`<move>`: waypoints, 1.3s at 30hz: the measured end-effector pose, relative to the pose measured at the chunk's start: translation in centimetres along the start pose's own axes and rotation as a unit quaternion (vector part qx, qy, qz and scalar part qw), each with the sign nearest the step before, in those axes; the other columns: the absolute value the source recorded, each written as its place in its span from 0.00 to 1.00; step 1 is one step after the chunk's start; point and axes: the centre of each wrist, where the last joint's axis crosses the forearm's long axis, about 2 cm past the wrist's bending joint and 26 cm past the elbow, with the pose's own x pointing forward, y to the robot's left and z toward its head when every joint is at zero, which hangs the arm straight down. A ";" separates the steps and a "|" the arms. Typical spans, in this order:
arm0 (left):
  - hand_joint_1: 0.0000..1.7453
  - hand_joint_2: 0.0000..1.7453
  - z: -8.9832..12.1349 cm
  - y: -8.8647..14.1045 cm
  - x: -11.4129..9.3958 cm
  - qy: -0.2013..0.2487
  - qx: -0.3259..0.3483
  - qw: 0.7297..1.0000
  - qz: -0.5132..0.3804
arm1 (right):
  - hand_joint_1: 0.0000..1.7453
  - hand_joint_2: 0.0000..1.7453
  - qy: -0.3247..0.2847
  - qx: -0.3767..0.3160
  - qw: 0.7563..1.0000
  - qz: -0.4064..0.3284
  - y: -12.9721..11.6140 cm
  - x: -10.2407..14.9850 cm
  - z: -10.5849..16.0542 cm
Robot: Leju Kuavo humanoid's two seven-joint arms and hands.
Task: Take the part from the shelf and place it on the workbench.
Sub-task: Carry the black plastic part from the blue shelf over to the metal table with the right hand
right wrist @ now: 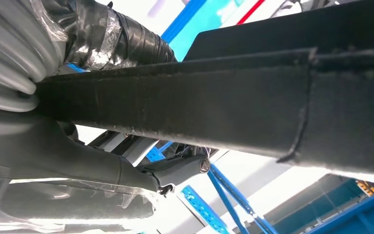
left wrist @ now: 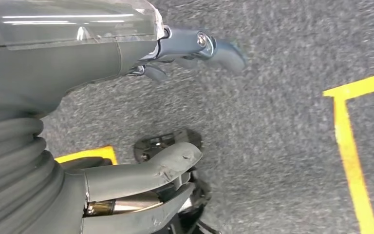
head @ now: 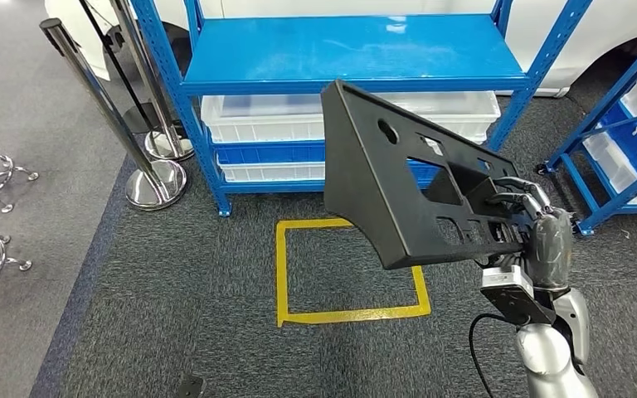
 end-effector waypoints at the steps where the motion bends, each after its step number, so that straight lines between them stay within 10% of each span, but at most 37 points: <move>1: 0.00 1.00 0.0 0.0 0.0 0.001 0.000 1.000 0.000 | 1.00 0.00 0.000 0.000 1.000 0.000 0.0 0.0 0.0; 39: 0.00 1.00 0.1 0.3 -0.2 0.009 0.013 1.000 0.024 | 1.00 0.00 -0.004 -0.003 1.000 -0.003 0.3 0.1 -0.5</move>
